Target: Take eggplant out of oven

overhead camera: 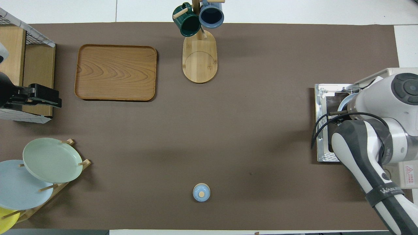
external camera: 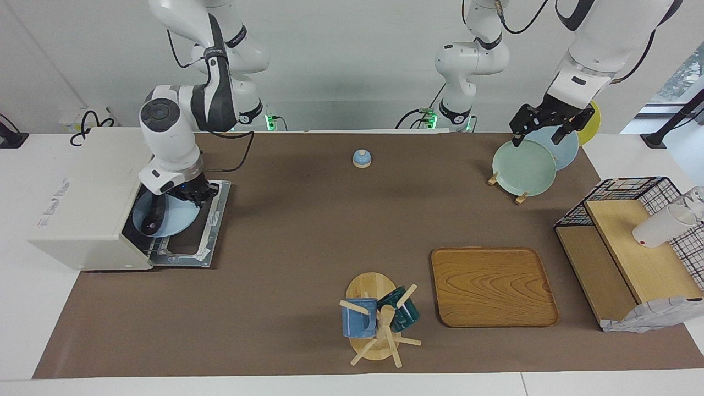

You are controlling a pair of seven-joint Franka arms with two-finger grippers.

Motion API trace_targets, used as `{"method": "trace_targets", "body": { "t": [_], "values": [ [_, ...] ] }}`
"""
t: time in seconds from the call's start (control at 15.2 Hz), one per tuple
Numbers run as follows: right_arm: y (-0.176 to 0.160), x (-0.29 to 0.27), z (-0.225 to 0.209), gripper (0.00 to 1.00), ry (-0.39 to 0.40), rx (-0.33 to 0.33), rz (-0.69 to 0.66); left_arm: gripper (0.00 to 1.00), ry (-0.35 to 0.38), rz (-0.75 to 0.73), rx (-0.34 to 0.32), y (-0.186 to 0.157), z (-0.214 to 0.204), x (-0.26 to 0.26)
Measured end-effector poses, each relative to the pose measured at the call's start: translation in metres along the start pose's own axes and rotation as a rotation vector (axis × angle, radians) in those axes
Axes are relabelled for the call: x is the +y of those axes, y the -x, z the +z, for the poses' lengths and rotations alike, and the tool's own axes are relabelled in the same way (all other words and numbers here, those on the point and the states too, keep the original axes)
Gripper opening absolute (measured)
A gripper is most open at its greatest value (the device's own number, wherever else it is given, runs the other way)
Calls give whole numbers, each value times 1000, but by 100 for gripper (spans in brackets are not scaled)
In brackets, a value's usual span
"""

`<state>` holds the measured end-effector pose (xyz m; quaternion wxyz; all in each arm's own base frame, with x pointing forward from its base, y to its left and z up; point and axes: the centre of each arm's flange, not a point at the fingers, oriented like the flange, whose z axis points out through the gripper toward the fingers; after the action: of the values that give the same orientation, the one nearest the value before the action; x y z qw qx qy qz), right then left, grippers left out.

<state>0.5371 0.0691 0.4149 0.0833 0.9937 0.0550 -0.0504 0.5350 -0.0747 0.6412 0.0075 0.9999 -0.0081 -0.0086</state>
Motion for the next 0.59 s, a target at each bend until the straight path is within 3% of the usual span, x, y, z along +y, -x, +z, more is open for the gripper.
{"method": "trace_targets", "body": {
  "t": [0.33,0.59],
  "values": [
    [3,-89,-28,3,33,7,-2,100,0,0,2,0,0,0],
    [-6,-159,-59,3,42,52,33,100,0,-1,3,0,0,-1]
  ]
}}
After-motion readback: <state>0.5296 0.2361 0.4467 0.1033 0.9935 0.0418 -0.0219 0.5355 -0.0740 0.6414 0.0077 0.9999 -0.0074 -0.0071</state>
